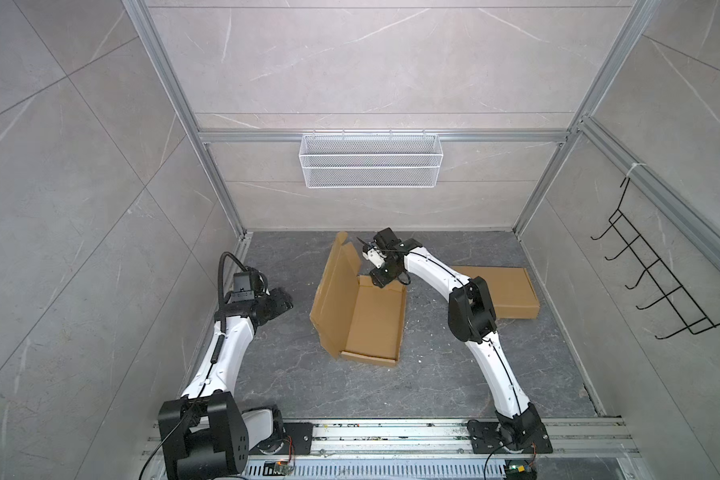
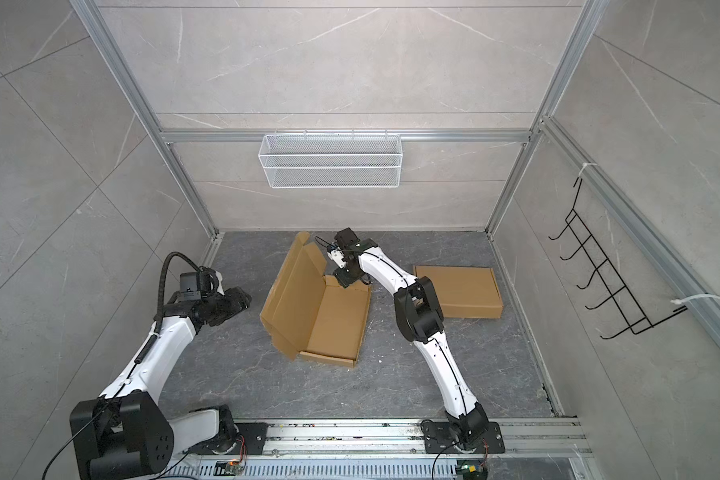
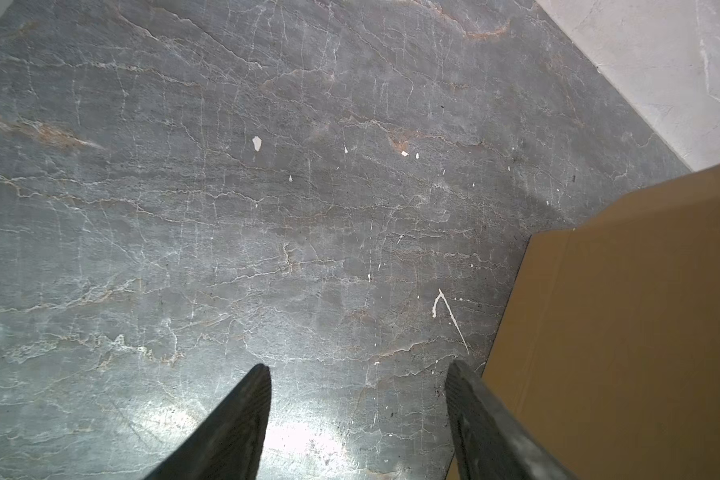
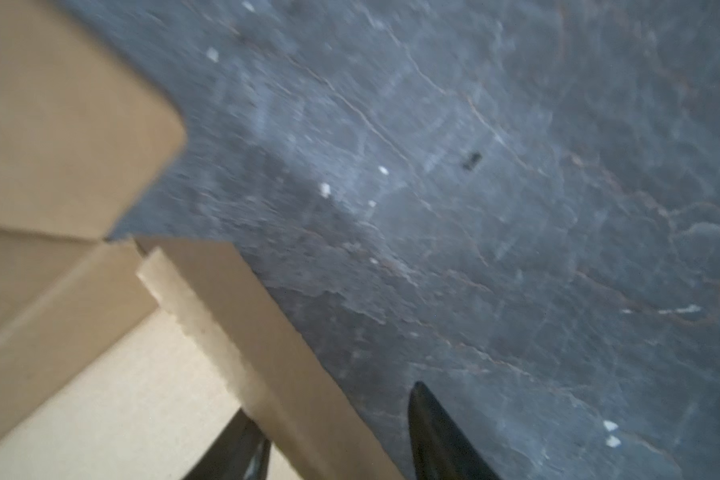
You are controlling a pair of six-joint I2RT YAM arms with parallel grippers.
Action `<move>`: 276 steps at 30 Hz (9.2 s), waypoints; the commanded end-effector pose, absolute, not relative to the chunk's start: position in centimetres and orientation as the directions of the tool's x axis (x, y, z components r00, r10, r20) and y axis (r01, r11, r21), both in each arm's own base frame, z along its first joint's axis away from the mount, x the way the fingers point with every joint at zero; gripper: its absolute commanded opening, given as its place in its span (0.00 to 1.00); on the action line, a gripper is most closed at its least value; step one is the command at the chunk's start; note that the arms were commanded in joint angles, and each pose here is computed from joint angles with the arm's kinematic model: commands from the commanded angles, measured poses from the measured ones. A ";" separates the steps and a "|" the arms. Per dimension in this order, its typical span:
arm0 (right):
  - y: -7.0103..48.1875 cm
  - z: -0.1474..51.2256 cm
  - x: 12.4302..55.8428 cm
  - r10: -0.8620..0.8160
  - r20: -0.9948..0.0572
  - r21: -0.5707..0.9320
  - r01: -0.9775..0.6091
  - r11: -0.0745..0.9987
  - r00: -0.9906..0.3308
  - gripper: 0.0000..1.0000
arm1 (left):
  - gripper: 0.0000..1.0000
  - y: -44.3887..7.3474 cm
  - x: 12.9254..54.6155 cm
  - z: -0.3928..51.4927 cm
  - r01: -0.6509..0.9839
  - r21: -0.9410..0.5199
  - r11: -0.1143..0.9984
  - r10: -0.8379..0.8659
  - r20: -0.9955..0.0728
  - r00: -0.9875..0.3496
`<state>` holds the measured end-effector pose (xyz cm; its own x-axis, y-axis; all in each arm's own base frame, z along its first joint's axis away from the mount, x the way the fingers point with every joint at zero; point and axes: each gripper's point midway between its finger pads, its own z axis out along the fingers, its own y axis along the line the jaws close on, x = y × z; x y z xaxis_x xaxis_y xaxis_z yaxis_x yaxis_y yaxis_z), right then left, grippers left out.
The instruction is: Fold the paper box
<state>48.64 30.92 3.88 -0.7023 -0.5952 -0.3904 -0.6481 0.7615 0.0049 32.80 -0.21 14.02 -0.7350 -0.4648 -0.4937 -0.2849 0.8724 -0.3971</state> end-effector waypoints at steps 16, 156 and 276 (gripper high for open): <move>22.3 3.5 43.5 -0.050 -0.343 0.194 -0.123 0.973 -0.938 0.26 | 0.69 -0.6 33.9 16.8 -0.231 -0.436 0.870 -0.463 -0.560 -0.687; 24.3 17.5 49.0 -0.048 -0.874 0.213 -0.471 0.856 -0.483 0.18 | 0.00 -12.4 45.7 20.3 0.592 -0.280 0.756 -0.047 -0.925 -0.377; 24.2 12.3 39.7 0.167 -0.901 0.221 -0.093 0.971 -0.401 0.00 | 0.00 -18.1 37.7 11.8 0.376 -0.252 0.892 -0.162 -0.953 -0.255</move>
